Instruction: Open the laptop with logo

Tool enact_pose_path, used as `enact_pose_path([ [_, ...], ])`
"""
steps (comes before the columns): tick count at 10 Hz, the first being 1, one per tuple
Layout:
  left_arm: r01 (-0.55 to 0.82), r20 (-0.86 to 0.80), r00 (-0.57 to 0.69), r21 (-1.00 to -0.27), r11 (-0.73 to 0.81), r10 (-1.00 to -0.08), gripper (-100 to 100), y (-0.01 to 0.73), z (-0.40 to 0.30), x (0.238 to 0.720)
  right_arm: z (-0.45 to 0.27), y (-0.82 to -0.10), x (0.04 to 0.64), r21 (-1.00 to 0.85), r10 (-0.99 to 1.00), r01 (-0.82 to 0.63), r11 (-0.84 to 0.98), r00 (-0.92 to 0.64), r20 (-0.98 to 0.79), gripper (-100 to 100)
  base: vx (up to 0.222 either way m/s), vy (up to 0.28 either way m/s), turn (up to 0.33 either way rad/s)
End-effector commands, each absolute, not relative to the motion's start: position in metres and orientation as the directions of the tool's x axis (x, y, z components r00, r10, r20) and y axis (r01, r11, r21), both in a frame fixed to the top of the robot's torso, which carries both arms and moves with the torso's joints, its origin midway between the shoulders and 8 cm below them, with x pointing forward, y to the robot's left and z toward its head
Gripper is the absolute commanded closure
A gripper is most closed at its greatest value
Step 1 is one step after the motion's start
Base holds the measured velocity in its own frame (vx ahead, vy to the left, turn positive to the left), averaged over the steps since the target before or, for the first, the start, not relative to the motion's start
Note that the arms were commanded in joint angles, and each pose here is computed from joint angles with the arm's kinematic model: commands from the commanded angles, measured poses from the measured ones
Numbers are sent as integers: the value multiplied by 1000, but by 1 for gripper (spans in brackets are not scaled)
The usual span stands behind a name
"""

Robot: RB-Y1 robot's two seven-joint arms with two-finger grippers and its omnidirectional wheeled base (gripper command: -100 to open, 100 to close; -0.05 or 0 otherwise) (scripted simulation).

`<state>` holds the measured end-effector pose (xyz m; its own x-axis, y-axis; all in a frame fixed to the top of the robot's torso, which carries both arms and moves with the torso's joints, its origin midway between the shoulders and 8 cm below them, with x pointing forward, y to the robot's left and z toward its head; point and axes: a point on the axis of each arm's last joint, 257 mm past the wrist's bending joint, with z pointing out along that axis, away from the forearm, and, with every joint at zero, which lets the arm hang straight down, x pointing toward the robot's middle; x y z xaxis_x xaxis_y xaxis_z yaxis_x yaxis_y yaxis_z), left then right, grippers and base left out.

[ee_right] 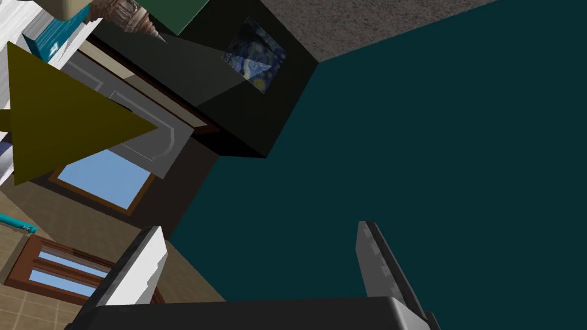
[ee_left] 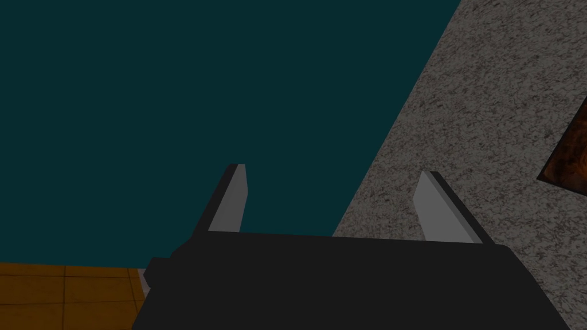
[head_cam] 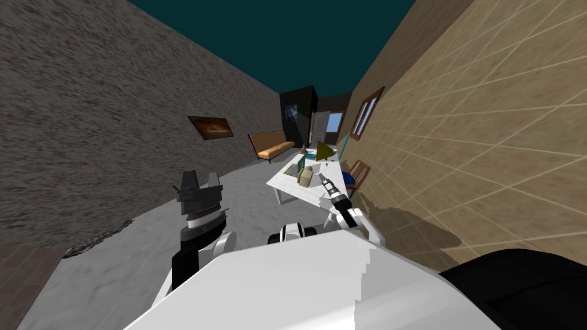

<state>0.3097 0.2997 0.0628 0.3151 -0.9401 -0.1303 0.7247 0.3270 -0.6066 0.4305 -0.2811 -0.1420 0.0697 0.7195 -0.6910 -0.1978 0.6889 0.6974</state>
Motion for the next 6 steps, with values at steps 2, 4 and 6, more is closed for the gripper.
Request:
enact_pose_path([
  [2,725,-130,315,-607,327,-940,0,300,63,310,-165,-291,438,619,629,-130,775,54,-776,-100,13,44,49],
  [4,725,-130,315,-607,327,-940,0,300,63,310,-180,-299,442,566,571,-87,820,40,-820,-100,18,59,45],
  [6,725,-130,315,-607,327,-940,0,300,63,310,-195,-308,445,507,509,-45,861,24,-861,-100,24,60,54],
])
